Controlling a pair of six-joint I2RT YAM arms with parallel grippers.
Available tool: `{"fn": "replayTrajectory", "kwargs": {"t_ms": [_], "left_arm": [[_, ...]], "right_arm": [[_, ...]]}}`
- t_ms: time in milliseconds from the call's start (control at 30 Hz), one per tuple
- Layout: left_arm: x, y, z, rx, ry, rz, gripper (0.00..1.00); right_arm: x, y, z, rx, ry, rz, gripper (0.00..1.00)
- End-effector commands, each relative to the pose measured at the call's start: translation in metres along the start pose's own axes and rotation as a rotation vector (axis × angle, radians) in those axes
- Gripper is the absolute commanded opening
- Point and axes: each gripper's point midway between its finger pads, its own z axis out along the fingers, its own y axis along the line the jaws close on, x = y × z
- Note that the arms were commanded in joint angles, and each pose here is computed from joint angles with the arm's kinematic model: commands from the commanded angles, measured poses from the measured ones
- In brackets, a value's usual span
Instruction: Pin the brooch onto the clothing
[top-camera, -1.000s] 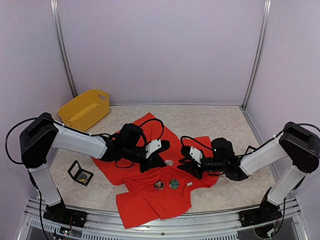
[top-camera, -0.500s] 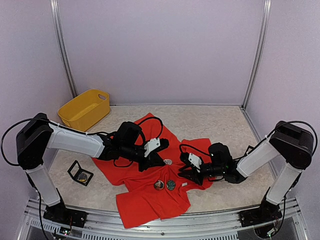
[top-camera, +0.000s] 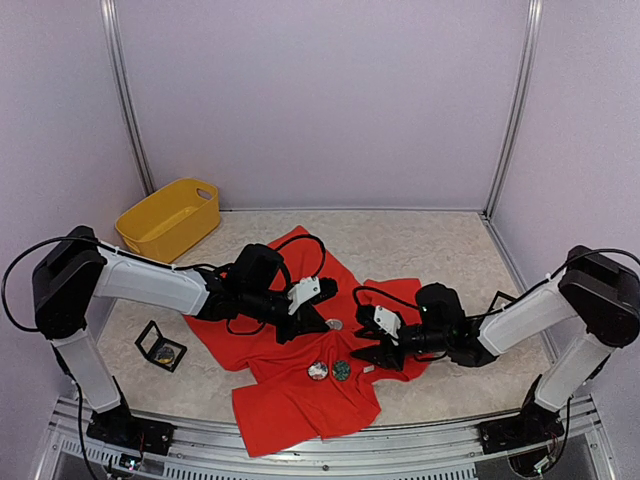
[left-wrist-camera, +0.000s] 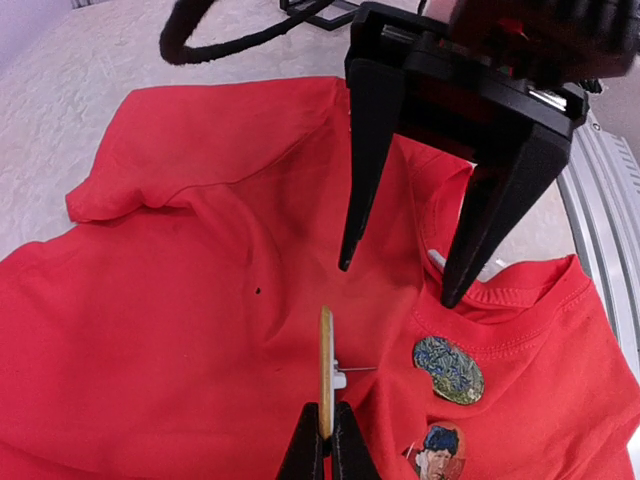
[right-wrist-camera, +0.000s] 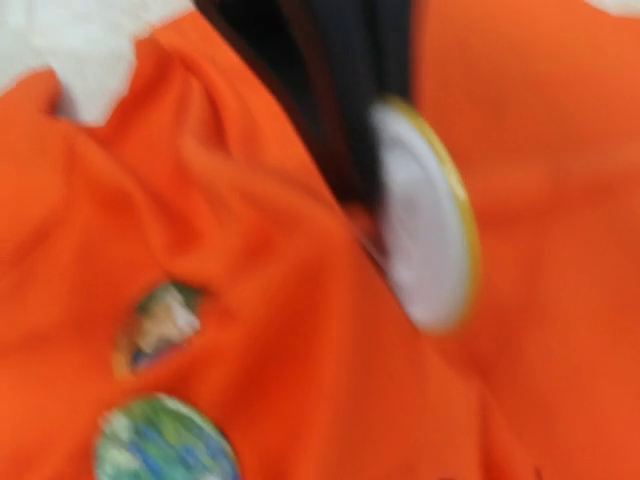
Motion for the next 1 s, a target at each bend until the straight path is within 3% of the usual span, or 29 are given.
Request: {"fn": "replayTrajectory", "kwargs": {"t_ms": [0, 167, 300, 367, 767, 967], "left_arm": [[-0.013, 0.001, -0.005, -0.004, -0.023, 0.005, 0.0], [-0.015, -0.002, -0.007, 0.007, -0.028, 0.004, 0.0], [-0.017, -0.007, -0.01, 0.032, -0.037, 0.004, 0.0], [-0.02, -0.01, -0.013, 0.049, -0.048, 0.006, 0.0], [-0.031, -0.025, -0.015, 0.114, -0.089, 0.013, 0.0], [-0.032, -0.023, -0.011, 0.094, -0.087, 0.012, 0.0]], "right_arm": [[-0.03, 0.003, 0.004, 0.009, -0.08, -0.049, 0.46], [-0.028, -0.006, 0.021, 0.025, -0.073, -0.035, 0.41], [-0.018, -0.02, 0.029, 0.085, -0.028, -0.015, 0.1], [-0.009, -0.022, 0.03, 0.098, -0.002, 0.001, 0.03], [-0.001, -0.032, 0.033, 0.109, 0.036, 0.071, 0.0], [-0.029, -0.03, 0.039, 0.046, -0.009, 0.066, 0.0]]}}
